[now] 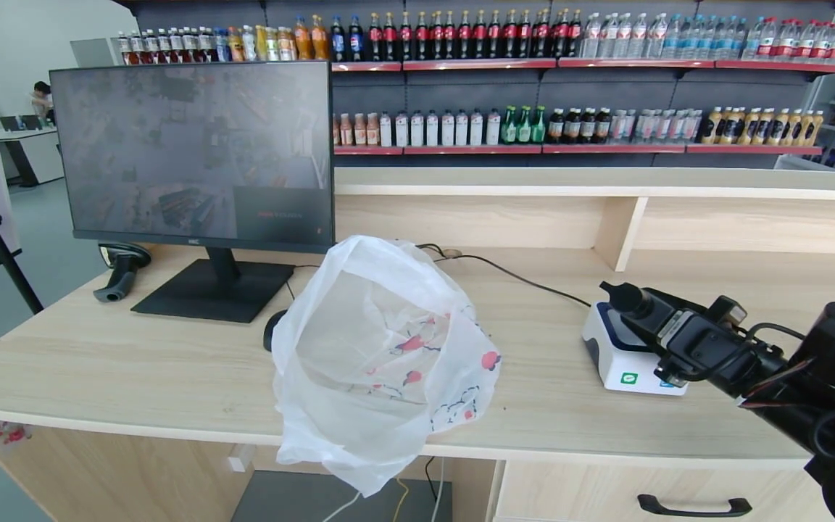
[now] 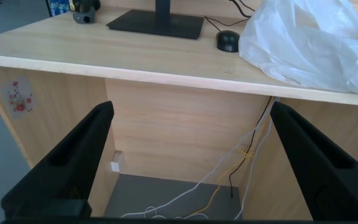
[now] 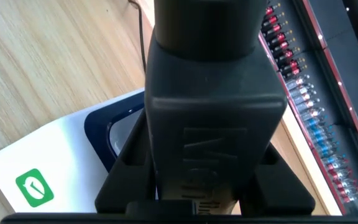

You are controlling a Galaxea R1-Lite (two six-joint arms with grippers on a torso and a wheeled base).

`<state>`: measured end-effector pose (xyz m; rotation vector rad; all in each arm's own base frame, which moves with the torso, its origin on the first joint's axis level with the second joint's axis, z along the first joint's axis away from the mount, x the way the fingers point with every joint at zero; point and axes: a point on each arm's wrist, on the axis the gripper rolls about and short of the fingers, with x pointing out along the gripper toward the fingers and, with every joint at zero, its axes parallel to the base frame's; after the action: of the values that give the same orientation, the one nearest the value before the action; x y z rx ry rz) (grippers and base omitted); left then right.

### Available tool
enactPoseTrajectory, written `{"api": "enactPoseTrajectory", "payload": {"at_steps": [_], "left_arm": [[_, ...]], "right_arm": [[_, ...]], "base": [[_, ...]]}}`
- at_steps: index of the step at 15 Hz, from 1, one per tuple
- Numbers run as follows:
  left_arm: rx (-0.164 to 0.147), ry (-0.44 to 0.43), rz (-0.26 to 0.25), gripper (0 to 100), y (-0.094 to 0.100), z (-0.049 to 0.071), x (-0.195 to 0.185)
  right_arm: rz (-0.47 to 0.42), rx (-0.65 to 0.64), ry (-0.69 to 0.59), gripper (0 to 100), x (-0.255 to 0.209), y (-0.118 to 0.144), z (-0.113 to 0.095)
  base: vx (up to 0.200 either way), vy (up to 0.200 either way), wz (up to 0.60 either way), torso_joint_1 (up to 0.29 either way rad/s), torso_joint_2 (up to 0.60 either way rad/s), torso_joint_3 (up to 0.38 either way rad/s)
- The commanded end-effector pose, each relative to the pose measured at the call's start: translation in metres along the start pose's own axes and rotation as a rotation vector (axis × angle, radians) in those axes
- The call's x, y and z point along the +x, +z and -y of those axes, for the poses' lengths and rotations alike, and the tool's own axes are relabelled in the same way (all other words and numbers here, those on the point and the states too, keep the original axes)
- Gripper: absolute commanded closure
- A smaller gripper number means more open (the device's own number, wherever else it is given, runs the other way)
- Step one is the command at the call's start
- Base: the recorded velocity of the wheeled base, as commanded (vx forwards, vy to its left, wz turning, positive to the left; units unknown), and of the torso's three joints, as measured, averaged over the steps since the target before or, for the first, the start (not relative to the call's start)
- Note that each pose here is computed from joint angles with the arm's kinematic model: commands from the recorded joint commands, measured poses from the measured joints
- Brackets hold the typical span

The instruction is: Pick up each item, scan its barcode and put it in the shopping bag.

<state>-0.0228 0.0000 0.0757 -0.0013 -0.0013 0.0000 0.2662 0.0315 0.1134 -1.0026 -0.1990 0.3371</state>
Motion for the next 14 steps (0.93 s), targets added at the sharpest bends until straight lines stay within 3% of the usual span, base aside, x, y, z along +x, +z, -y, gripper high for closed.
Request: {"api": "enactPoseTrajectory", "payload": {"at_steps": [1, 9, 14], "left_arm": [[0.000, 0.000, 0.000, 0, 0.000, 0.000, 0.000], [0.001, 0.000, 0.000, 0, 0.000, 0.000, 0.000], [0.001, 0.000, 0.000, 0, 0.000, 0.000, 0.000]], "right_arm": [[-0.003, 0.002, 0.007, 100, 0.000, -0.001, -0.002], [0.010, 0.025, -0.003, 100, -0.003, 0.004, 0.001], [0.087, 0.102, -0.013, 100, -0.001, 0.024, 0.004]], "base": [[0.000, 0.000, 0.00, 0.000, 0.00, 0.000], [0.000, 0.000, 0.00, 0.000, 0.00, 0.000], [0.000, 0.000, 0.00, 0.000, 0.00, 0.000]]}}
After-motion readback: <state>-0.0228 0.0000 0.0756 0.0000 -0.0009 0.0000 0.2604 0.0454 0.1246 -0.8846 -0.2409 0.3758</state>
